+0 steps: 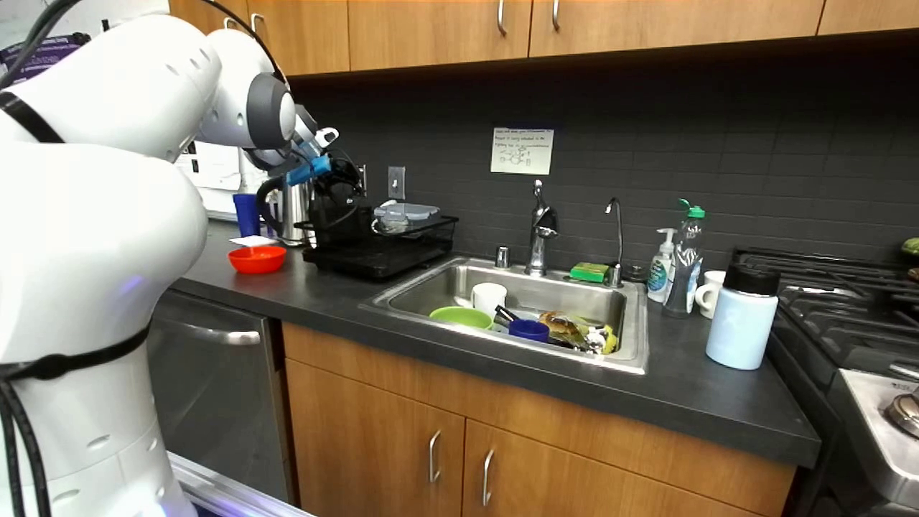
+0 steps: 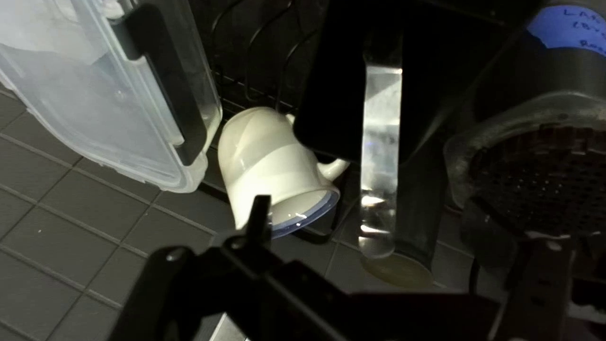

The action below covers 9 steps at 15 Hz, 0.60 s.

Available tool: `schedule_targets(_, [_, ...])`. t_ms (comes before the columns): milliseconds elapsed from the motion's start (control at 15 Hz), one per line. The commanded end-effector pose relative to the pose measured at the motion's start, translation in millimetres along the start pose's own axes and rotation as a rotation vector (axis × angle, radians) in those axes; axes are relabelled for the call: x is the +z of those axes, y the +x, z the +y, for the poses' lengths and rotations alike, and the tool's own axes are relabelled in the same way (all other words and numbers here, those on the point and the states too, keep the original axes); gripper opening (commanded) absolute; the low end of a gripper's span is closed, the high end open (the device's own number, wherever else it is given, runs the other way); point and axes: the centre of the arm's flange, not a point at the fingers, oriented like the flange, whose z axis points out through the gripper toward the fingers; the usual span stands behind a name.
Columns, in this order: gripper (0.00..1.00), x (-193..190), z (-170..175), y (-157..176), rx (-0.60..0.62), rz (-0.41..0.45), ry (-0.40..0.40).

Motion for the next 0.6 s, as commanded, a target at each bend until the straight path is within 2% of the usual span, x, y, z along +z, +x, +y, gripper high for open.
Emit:
schedule_targets(0, [1.00,9.1,0.8,12.5,0.032,0.004,0.030])
schedule_targets(267, [1.00,12.6,4.0,13.2,0.041,0.003,0.033])
schedule_targets(333, [0.93,13.4,5.0,12.8,0.043,0.003,0.034])
schedule_targets(400, [0.75,14.0,5.5,12.5,0.044,0.003,0.034])
schedule_targets(533, [0.61,14.0,6.6,12.8,0.048,0.005,0.035])
